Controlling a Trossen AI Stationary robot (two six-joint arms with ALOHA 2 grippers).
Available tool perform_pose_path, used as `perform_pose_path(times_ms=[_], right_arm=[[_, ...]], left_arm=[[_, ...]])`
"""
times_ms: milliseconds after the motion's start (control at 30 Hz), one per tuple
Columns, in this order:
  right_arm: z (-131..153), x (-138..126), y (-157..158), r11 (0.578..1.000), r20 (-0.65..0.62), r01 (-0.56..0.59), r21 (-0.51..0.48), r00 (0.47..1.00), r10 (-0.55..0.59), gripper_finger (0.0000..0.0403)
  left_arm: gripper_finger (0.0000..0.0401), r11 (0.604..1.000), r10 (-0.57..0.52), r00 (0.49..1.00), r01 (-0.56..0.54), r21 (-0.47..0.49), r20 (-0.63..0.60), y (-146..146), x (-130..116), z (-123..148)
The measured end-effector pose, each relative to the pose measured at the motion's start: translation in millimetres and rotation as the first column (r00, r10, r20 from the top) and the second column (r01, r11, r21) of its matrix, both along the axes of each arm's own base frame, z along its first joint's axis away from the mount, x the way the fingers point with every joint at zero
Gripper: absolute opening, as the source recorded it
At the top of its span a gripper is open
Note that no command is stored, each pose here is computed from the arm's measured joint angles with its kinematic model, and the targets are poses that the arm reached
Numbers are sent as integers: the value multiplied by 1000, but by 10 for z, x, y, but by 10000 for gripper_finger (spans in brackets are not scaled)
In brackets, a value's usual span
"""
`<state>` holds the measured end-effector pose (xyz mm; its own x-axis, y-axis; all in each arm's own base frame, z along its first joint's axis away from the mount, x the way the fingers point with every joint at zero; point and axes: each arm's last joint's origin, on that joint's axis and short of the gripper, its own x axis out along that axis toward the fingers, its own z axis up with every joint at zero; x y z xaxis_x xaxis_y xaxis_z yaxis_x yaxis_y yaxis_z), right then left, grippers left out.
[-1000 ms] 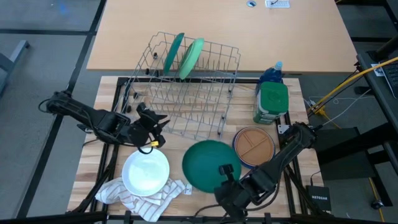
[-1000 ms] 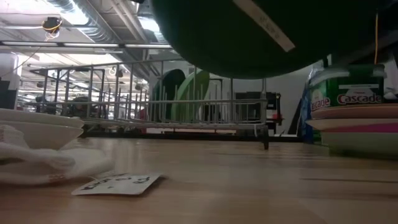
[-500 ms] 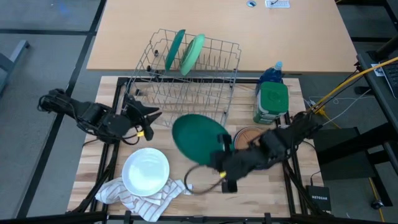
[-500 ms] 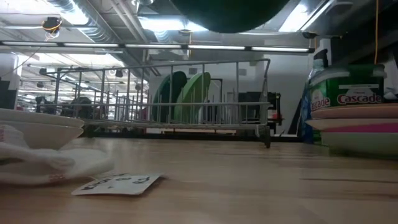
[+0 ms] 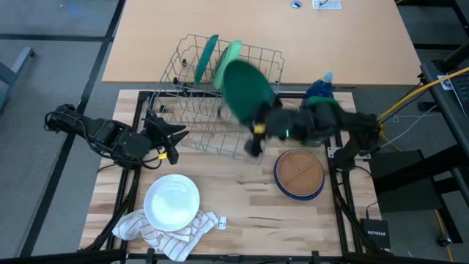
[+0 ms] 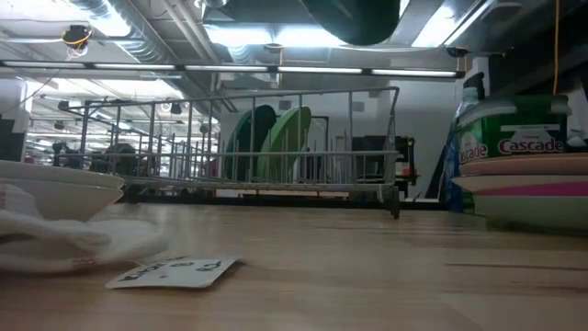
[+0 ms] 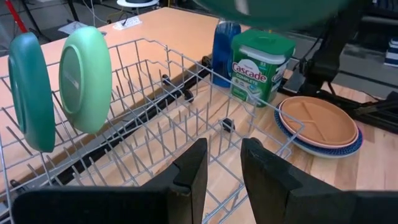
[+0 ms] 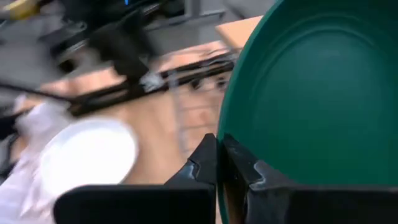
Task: Sort dishes
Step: Put the dark green plate in the dish rack
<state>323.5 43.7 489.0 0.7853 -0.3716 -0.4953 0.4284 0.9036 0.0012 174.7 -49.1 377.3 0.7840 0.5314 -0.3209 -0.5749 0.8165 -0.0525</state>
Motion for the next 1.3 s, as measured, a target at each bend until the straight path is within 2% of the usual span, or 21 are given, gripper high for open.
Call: perform_pose_path(times_ms=[133, 367, 533, 767, 900, 1033, 1167, 1300], right_arm=[[72, -12, -460, 998, 26, 60, 7, 998, -60, 6], [95, -72, -1203, 997, 34, 59, 52, 998, -61, 6], [97, -254, -1786, 994, 33, 97, 47, 995, -99, 6], [105, -561, -2452, 994, 118, 35, 107, 992, -47, 6], [39, -639, -2672, 992, 122, -27, 126, 992, 12, 6], [-83, -588, -2792, 986, 113, -115, 124, 988, 101, 6], [-407, -411, -2908, 963, 134, -213, 167, 972, 192, 6], [-693, -258, -3015, 936, 214, -294, 193, 944, 252, 6]], left_arm=[[88, 1000, 0, 1000, 0, 0, 0, 0, 0, 0], [88, 1000, 0, 1000, 0, -1, 0, 0, 0, 0], [88, 1000, 0, 1000, 0, 0, 0, 0, 0, 0], [88, 1000, 9, 1000, -8, -21, 14, 0, 0, 0], [88, 999, 20, 999, -19, -46, 31, 0, 1, -1], [88, 999, 22, 999, -20, -50, 33, 0, 1, -1], [88, 998, 23, 999, -21, -50, 33, 2, 2, -1], [88, 998, 29, 999, -27, -63, 41, 3, 2, -1]])
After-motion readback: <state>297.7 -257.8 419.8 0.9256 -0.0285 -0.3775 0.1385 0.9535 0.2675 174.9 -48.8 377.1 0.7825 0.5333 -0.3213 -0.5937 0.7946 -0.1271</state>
